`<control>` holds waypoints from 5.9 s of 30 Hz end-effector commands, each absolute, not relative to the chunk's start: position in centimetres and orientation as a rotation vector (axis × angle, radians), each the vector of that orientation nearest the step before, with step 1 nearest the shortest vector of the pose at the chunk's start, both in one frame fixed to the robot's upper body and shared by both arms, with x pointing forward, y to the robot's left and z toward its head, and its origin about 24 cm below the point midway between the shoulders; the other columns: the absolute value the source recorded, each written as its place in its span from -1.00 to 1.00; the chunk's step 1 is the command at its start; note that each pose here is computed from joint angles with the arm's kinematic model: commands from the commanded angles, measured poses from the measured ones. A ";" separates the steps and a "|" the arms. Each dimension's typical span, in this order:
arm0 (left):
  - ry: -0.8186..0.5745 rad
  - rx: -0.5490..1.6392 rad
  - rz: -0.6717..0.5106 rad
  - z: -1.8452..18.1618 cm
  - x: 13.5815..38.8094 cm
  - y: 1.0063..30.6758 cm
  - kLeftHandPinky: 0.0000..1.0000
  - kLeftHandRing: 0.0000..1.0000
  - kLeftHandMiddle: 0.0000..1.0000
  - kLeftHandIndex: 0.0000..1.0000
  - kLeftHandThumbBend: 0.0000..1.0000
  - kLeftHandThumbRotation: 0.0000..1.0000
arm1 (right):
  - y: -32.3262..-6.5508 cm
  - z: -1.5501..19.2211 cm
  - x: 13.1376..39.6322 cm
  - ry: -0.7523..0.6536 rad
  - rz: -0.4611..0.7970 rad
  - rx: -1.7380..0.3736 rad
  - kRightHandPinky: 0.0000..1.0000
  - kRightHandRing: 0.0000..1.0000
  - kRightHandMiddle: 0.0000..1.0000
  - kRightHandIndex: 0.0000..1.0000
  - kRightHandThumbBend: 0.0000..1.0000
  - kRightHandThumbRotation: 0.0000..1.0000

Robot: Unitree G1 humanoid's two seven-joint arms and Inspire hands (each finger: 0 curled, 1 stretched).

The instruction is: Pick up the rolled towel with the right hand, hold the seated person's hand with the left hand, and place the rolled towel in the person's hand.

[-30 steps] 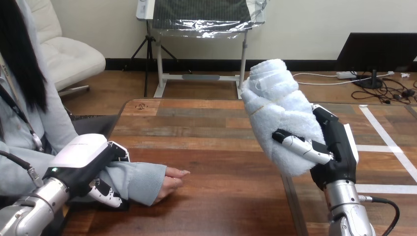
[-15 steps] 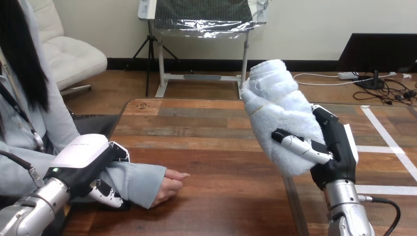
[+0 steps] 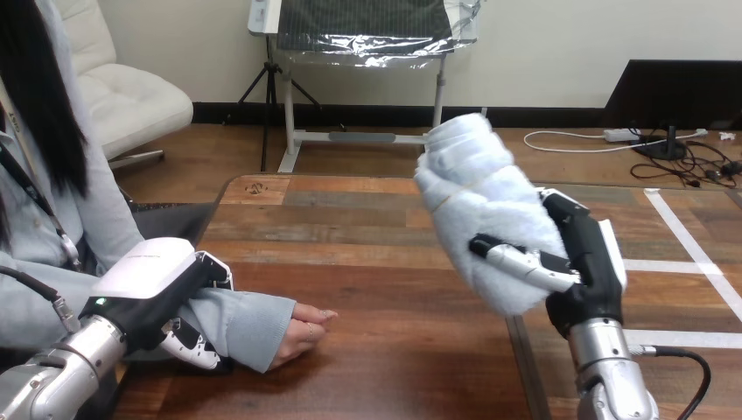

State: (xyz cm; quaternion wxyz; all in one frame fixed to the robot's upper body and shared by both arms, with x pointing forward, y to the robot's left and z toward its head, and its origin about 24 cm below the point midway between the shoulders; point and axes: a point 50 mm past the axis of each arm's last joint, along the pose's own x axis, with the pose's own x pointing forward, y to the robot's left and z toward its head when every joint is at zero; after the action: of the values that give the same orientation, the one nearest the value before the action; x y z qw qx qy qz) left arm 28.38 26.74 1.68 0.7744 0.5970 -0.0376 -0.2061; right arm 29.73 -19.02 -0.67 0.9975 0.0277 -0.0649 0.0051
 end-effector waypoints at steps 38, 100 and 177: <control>-0.444 1.214 -0.405 7.8 30.9 22.9 -0.54 -0.47 -0.34 -0.28 1.00 -0.79 | -15.9 -0.8 31.2 -0.031 0.117 -0.150 -0.47 -0.39 -0.21 -0.11 0.73 -1.00; -0.515 1.161 -0.457 9.1 31.5 20.7 -0.54 -0.45 -0.33 -0.25 1.00 -0.70 | -11.7 -2.2 27.8 -0.127 0.358 -0.269 -0.52 -0.43 -0.24 -0.11 0.74 -0.92; -0.493 1.139 -0.490 7.8 31.9 20.3 -0.56 -0.47 -0.35 -0.28 1.00 -0.62 | -12.9 4.4 24.2 -0.370 0.504 -0.195 -0.52 -0.42 -0.23 -0.09 0.68 -1.00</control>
State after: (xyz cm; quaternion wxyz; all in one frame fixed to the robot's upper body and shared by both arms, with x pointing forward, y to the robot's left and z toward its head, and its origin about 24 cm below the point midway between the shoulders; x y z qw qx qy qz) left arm 28.85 23.78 4.12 0.7812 0.5554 -0.1320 -0.2529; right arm 21.62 -14.67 -1.68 0.9720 -0.0936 -0.0327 0.2132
